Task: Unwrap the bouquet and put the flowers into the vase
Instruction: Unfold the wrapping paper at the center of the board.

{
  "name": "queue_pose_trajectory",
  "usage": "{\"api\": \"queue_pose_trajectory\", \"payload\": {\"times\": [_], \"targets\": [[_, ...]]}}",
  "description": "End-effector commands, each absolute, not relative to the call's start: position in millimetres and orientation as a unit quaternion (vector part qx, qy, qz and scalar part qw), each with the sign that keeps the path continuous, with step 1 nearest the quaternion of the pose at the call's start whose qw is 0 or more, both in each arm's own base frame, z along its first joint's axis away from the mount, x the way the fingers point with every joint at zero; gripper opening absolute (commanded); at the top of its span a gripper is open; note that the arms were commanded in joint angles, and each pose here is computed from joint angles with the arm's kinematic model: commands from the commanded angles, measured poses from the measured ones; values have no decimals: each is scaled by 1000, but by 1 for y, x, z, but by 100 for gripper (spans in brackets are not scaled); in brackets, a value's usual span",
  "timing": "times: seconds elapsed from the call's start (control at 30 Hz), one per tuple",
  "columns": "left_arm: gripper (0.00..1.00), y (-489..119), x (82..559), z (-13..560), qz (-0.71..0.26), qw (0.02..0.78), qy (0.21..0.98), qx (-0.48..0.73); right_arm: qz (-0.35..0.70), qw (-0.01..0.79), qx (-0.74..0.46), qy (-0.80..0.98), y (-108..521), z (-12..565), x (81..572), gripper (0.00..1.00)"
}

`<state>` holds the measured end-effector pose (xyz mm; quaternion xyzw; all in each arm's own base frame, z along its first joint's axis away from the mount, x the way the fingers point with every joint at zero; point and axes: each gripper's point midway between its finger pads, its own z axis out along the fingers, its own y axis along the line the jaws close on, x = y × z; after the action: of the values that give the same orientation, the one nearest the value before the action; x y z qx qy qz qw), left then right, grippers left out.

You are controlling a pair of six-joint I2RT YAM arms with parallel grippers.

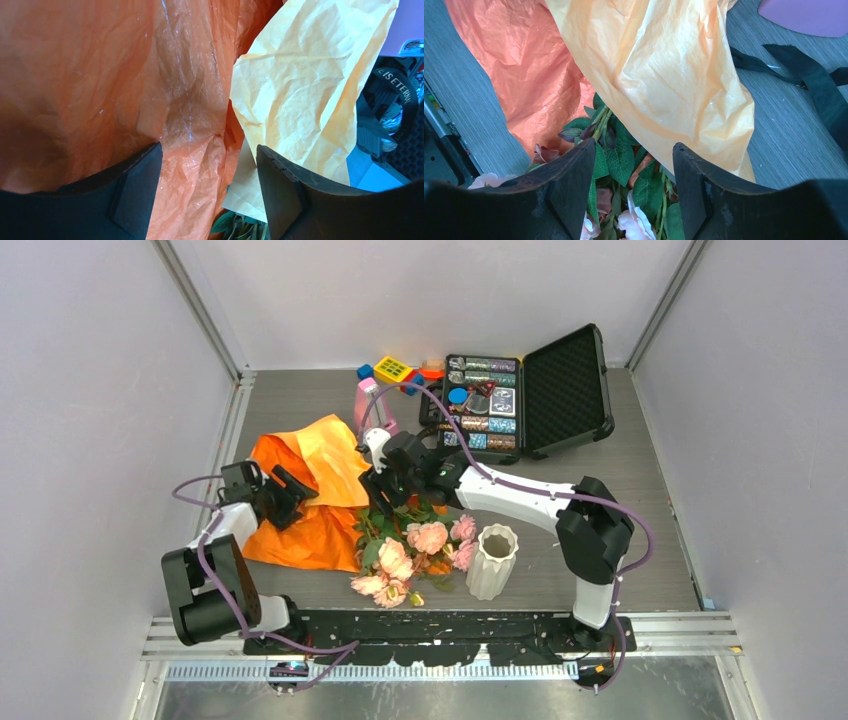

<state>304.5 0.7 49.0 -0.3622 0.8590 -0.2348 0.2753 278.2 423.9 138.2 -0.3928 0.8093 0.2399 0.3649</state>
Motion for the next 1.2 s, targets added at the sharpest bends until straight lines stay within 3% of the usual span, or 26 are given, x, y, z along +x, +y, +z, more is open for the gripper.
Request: {"api": "queue_pose_trajectory", "payload": {"times": [0.0, 0.37, 0.7, 1.17], "targets": [[72, 2, 318, 84, -263, 313, 852, -327, 257, 387, -396, 792, 439, 157, 284, 64], [72, 4, 348, 189, -275, 351, 865, -229, 249, 412, -430, 764, 446, 178, 273, 64], [69, 17, 356, 177, -232, 354, 883, -204, 214, 414, -468, 751, 483, 164, 268, 64], [70, 2, 350, 183, -265, 355, 877, -186, 170, 385, -483, 768, 504, 117, 280, 60]]}}
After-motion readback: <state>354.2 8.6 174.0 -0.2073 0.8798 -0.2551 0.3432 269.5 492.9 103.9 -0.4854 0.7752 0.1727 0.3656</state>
